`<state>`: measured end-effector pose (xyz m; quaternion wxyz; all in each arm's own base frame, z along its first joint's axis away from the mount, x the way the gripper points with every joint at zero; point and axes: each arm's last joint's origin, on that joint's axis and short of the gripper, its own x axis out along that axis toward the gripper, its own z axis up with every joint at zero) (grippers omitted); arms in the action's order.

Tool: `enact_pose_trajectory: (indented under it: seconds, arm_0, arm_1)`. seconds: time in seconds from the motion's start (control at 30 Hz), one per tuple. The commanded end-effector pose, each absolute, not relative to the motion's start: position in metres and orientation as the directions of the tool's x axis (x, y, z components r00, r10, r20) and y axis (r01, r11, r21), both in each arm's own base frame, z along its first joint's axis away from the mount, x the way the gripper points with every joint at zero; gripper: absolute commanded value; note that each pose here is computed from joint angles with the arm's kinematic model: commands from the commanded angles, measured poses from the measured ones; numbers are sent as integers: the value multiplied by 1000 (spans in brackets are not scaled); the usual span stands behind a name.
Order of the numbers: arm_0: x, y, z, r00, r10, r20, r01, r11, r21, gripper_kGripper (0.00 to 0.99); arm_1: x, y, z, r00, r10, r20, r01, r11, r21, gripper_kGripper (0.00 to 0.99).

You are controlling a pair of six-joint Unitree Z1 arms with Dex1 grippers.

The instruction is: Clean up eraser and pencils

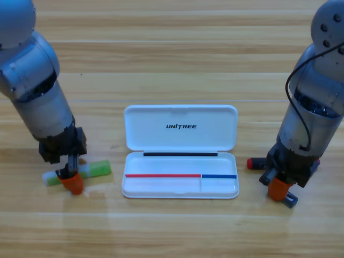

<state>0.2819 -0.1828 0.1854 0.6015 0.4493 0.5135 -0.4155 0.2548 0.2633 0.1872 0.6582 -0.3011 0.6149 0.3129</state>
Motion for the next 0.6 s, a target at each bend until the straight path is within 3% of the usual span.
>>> enact_pose_trajectory:
  seconds: [0.03,0.13,0.17,0.2,0.27,0.37,0.5,0.6]
  arm_0:
    - [282,-176,173,108,-7,-994,958,268,102,713]
    - [281,-176,173,103,-6,-995,960,262,98,581]
    - [281,-176,173,103,-6,-995,961,260,98,523]
    - [281,-176,173,103,-7,-995,962,256,97,468]
    - [281,-176,174,106,-9,-994,963,249,101,351]
    - [282,-176,180,121,-17,-992,962,250,113,224]
    - [285,-178,201,148,-32,-988,961,243,136,0]
    - [287,-180,222,169,-46,-984,958,243,153,0]
  arm_1:
    - [257,256,143,-79,-81,-994,-770,638,9,147]
    - [256,256,144,-82,-84,-993,-771,637,10,146]
    - [256,256,144,-84,-87,-993,-772,636,10,112]
    - [256,256,145,-83,-85,-993,-773,635,10,0]
    - [255,255,151,-78,-80,-994,-781,624,11,0]
    - [251,251,180,-36,-71,-997,-818,575,-12,0]
    - [233,262,232,5,-23,-1000,-933,360,-12,0]
    - [223,275,251,9,38,-999,-987,159,-3,0]
